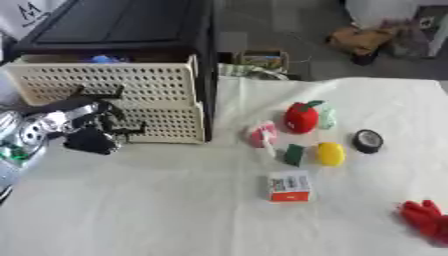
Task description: Pick up objects from table and place into drawer.
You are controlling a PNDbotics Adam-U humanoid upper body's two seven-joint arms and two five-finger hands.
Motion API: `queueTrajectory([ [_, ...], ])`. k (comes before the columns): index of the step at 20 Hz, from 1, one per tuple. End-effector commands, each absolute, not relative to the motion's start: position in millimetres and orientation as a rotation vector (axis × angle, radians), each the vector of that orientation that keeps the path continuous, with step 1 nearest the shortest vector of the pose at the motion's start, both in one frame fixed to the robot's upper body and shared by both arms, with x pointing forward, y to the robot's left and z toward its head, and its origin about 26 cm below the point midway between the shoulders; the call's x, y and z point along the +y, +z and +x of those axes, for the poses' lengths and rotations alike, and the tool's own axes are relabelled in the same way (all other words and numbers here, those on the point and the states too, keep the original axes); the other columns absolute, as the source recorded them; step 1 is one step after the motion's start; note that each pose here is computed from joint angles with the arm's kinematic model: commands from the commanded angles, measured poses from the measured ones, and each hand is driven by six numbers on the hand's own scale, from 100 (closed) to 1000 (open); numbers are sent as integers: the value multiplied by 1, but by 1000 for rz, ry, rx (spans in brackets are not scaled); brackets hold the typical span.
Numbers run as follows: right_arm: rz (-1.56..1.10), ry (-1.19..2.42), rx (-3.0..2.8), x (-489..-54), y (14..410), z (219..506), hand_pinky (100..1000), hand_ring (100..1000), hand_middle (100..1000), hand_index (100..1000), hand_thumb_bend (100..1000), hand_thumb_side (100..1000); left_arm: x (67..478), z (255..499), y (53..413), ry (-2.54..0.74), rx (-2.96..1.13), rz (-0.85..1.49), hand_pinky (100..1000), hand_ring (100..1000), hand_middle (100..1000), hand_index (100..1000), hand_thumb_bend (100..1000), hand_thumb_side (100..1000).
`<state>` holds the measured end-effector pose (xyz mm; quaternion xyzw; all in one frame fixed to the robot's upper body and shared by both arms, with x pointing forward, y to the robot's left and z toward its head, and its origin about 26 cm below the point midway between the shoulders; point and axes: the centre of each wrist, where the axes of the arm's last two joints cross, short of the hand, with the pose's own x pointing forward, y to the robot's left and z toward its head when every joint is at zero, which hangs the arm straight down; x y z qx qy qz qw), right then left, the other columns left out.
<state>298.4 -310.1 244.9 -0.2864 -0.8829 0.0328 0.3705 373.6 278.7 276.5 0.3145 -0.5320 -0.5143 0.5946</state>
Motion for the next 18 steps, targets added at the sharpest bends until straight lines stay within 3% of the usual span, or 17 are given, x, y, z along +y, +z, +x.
queueTrajectory([
  [1, -745, 95, -2298, -311, 255, 295, 826, 580, 606, 805, 100, 826, 279, 357, 290, -1241, -1258, 727, 415, 371, 509, 794, 105, 408],
  [4, -746, 91, -2298, -311, 255, 295, 827, 580, 606, 803, 100, 826, 274, 336, 293, -1311, -1278, 706, 439, 384, 520, 733, 105, 408],
  [10, -745, 85, -2301, -312, 256, 295, 827, 582, 608, 803, 100, 825, 265, 304, 302, -1327, -1367, 706, 446, 370, 522, 713, 105, 408],
  [18, -753, 69, -2312, -313, 257, 295, 826, 586, 611, 804, 100, 825, 271, 300, 298, -1261, -1561, 618, 471, 304, 491, 712, 105, 408],
])
